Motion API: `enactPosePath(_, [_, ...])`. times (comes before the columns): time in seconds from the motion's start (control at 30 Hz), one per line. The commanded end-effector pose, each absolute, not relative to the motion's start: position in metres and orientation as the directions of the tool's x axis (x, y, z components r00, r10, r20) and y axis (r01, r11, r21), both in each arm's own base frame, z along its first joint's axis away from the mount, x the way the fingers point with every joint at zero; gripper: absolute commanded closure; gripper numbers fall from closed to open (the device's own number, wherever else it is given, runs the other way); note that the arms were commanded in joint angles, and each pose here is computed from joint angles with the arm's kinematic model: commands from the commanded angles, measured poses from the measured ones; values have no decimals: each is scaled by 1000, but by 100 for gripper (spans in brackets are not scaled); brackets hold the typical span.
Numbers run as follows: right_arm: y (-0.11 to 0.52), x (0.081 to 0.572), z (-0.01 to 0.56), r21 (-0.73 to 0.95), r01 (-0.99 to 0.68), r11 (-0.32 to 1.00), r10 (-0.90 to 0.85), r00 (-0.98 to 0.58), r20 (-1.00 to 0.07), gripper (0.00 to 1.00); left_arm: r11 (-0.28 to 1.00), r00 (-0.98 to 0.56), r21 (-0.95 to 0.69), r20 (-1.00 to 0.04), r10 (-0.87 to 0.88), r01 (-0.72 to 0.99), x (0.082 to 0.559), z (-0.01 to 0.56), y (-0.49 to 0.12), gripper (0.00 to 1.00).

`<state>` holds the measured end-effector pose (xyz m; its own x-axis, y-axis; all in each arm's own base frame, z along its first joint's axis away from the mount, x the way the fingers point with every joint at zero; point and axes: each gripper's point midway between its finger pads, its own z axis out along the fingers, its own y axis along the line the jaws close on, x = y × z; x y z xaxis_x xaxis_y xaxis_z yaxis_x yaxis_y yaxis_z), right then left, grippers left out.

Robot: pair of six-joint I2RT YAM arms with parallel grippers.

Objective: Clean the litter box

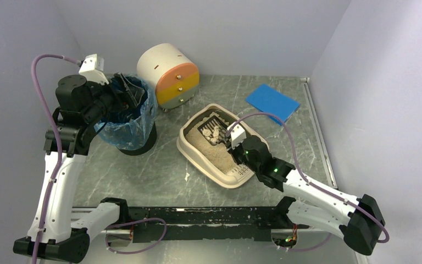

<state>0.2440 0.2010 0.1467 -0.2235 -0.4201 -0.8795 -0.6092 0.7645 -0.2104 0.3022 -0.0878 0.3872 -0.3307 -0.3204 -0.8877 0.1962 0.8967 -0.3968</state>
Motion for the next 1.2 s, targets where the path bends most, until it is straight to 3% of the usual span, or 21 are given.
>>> enactPosePath(0.0, [209, 247, 153, -221, -618, 754, -449, -240, -861, 100, 901, -311, -389, -895, -320, 192, 301, 393, -86, 13])
enactPosePath(0.37, [227, 258, 223, -226, -627, 745, -391, -137, -910, 100, 903, -227, -430, -877, -423, -19, 307, 400, -53, 6])
enactPosePath(1.03, [282, 271, 327, -172, -706, 687, -278, -36, -960, 100, 870, -152, -472, -879, -452, 141, 284, 448, -70, 8])
enactPosePath(1.17, [299, 280, 341, -199, -717, 668, -293, -7, -956, 100, 917, -172, -397, -906, -386, 32, 293, 439, -51, 7])
